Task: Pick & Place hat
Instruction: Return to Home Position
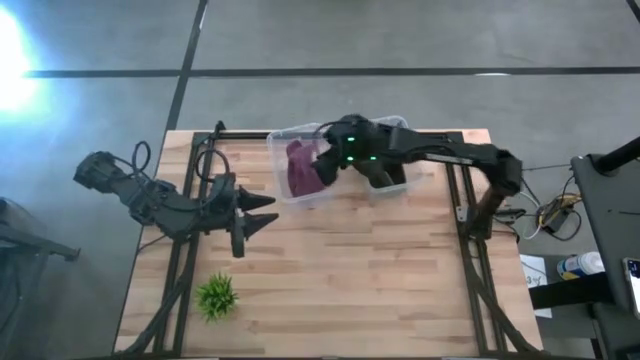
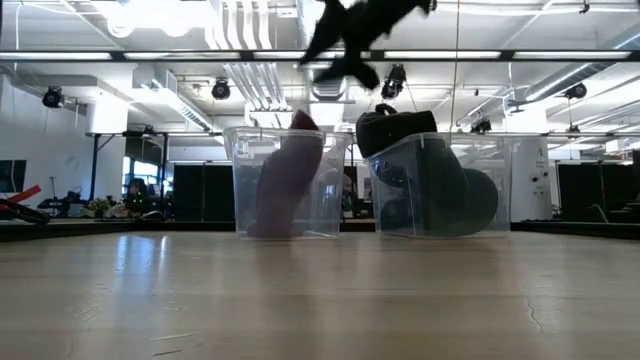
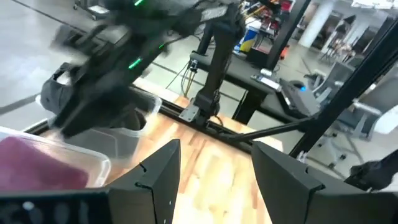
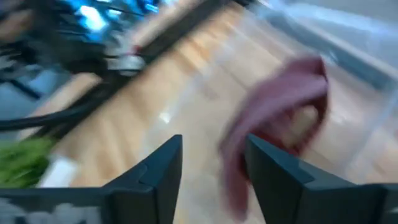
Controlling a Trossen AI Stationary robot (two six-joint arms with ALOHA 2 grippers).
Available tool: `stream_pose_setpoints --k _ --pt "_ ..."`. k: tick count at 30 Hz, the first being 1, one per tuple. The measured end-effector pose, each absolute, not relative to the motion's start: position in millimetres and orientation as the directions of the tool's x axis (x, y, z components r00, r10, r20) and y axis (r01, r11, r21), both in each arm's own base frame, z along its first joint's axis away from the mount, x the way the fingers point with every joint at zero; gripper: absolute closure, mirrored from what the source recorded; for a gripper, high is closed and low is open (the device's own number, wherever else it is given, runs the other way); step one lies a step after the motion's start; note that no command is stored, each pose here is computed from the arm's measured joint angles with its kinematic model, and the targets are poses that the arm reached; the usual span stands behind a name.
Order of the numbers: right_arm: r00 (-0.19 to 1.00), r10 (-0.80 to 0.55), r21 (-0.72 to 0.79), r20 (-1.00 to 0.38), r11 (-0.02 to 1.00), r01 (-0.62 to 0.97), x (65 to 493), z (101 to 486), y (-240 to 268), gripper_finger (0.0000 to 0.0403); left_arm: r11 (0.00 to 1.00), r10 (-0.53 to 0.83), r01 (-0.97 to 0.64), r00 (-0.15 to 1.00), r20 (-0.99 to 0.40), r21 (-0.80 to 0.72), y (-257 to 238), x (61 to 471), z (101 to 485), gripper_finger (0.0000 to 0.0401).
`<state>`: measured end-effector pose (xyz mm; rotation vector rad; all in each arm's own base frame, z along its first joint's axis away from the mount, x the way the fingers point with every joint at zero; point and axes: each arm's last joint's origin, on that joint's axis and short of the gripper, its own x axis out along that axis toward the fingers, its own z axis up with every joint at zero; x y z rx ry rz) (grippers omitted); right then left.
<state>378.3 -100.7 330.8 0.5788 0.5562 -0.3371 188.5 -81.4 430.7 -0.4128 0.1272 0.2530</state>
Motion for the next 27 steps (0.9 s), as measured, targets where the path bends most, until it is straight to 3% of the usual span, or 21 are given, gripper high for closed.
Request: stream_pose_setpoints --k 7,13,17,21,24,27 --pt "0.877 -0.053 0.304 -0.478 0.926 0.222 311.7 393.6 -42.2 0.0213 0.911 0.147 -0.203 0.973 -0.178 -0.358 -64.6 195.5 406.2 0.0208" --pt "0.824 -0.231 0.085 -0.517 0.944 0.319 240.5 397.3 5.7 0.0215 0.915 -0.031 -0.015 0.994 -0.107 -0.403 -46.2 206.7 367.3 0.0208" --pt "0.791 -0.337 0.106 -0.511 0.888 0.447 197.6 392.1 17.3 0.0216 0.907 0.026 -0.077 0.991 -0.128 -0.413 -32.1 202.1 342.2 0.0208" --pt "0.830 -0.277 0.336 -0.485 0.817 0.469 167.5 389.6 20.9 0.0216 0.795 0.077 -0.146 0.987 -0.140 -0.589 -25.4 193.0 324.3 0.0208" --pt "0.874 -0.163 0.344 -0.457 0.874 0.343 156.4 380.3 28.3 0.0215 0.866 -0.109 0.082 0.994 -0.025 -0.493 -30.2 188.3 319.2 0.0208" --pt "0.904 -0.051 0.356 -0.425 0.909 0.218 149.0 359.8 32.5 0.0217 0.857 -0.252 0.274 0.962 0.108 -0.436 -27.8 184.7 308.9 0.0208"
